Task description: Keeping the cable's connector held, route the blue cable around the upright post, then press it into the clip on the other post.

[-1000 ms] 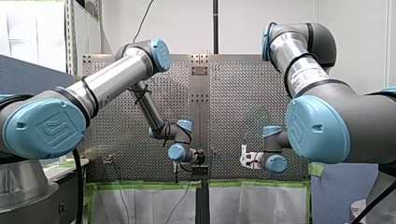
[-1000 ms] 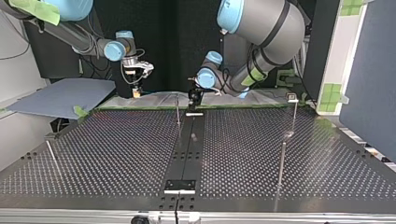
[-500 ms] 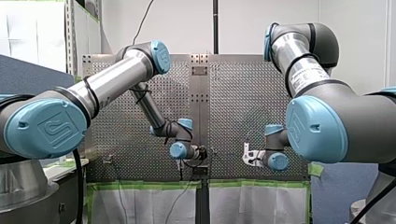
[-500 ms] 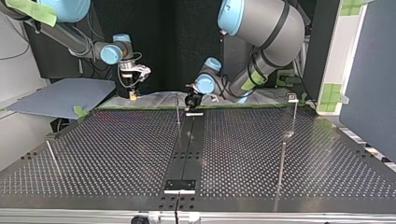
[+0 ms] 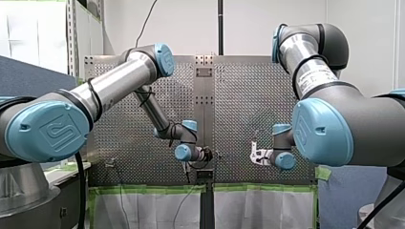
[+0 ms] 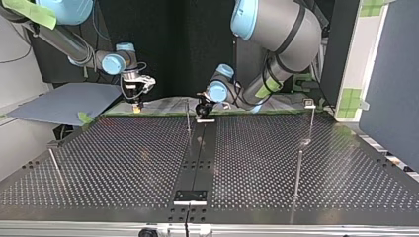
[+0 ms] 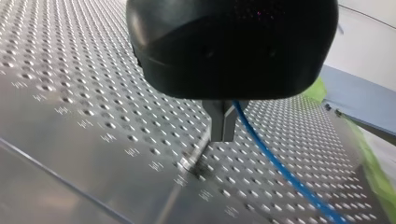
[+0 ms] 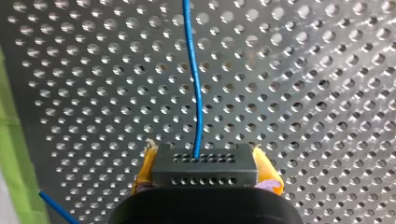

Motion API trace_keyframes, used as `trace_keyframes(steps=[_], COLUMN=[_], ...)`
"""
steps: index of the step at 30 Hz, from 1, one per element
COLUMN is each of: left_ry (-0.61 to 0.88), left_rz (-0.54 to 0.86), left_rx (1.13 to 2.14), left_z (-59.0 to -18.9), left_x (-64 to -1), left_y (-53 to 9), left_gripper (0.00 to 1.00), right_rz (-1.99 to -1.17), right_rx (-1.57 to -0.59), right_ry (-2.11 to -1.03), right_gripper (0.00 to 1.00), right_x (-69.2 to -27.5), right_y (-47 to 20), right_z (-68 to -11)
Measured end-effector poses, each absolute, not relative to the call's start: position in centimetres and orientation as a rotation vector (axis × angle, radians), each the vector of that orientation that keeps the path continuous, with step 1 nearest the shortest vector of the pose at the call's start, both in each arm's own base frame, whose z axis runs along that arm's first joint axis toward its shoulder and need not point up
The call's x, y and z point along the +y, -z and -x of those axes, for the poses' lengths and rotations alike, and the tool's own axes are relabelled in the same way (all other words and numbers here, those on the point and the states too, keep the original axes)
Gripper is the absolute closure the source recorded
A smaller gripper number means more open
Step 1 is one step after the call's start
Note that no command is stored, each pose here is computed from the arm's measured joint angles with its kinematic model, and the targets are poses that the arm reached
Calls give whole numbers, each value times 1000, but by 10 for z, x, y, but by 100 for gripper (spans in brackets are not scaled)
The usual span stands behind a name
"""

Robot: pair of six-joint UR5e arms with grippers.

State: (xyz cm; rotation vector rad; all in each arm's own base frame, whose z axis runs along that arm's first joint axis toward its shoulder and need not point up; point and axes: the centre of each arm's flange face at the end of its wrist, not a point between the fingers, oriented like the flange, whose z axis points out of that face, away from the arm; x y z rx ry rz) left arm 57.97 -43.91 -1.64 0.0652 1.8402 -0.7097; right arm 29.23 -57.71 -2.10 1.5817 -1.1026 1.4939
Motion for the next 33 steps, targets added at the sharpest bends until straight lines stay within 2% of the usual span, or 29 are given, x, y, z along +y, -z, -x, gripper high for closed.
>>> trace_keyframes(steps=[10, 12, 14, 15, 16, 17, 18, 19, 33], left_ry=[686, 675, 656, 648, 635, 625, 615, 602, 503], left_rz=[-70, -82, -98, -104, -110, -114, -118, -122, -232], left_rx=[1860, 1859, 1862, 1863, 1864, 1864, 1864, 1865, 1893], left_z=[-582, -582, -582, -583, -583, -583, -583, -583, -571], left_x=[-432, -431, -430, -429, -428, -427, -427, -426, -435], left_y=[28, 27, 27, 27, 27, 27, 28, 28, 0], left_gripper=[98, 95, 62, 62, 22, 13, 13, 0, 0], right_rz=[-1574, -1575, -1575, -1576, -1576, -1577, -1577, -1578, -1596], right_rx=[-1106, -1106, -1106, -1106, -1106, -1106, -1106, -1106, -1143], right_ry=[-1491, -1490, -1490, -1489, -1489, -1489, -1489, -1489, -1464], right_gripper=[100, 100, 100, 100, 100, 100, 100, 100, 100], right_x=[-592, -592, -592, -592, -592, -592, -592, -592, -592], right_y=[14, 14, 14, 14, 14, 14, 14, 14, 17], right_z=[-288, -287, -287, -287, -287, -287, -287, -287, -278])
